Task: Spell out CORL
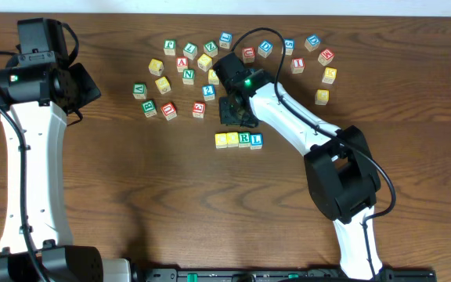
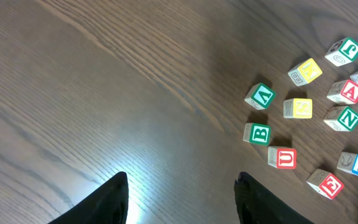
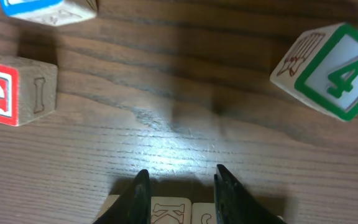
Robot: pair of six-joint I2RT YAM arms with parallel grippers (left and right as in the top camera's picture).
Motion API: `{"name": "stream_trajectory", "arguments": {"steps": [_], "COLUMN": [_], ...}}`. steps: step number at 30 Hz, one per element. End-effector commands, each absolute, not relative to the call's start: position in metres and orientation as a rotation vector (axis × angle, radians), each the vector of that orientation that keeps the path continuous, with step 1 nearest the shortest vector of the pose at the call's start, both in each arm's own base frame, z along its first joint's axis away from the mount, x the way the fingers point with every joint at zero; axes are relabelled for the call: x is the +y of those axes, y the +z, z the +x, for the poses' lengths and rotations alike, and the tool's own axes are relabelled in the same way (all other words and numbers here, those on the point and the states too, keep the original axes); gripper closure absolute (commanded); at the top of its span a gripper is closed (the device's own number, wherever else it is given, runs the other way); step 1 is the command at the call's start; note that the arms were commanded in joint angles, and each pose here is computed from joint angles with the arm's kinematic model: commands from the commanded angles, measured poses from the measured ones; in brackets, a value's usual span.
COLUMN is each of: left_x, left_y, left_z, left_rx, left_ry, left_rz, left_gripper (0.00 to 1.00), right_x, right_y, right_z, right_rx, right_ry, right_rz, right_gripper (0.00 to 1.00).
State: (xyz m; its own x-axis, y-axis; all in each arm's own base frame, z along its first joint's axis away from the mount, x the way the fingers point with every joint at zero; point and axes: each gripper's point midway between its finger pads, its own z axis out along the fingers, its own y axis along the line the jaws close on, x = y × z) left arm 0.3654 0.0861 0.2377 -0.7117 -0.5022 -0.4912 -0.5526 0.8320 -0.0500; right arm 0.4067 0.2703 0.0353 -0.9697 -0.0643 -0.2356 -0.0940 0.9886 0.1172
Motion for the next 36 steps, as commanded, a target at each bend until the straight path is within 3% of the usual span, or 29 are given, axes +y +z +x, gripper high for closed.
{"name": "stream_trajectory", "arguments": {"steps": [1,17,36], "left_x": [0.089,0.089,0.089], "left_y": [0.234,0.234,0.234], "left_z": [0.364,0.364,0.365], "left_rx": [2.533,2.533,2.533], "left_ry": [0.163,0.163,0.163], "left_rz": [-0.766,-0.766,-0.766], "left_gripper": [0.46,0.45,0.46], "right_x": [0.274,0.271,0.271], "right_y": [0.028,0.021,0.019], "right_z": [0.397,0.387,0.376], "right_rx": [2.922,2.959,3.006], "right_ry": [0.171,0.159,0.170], "right_rz": [-0.112,-0.089,-0.098], "right_gripper": [0.72,0.81,0.84]}}
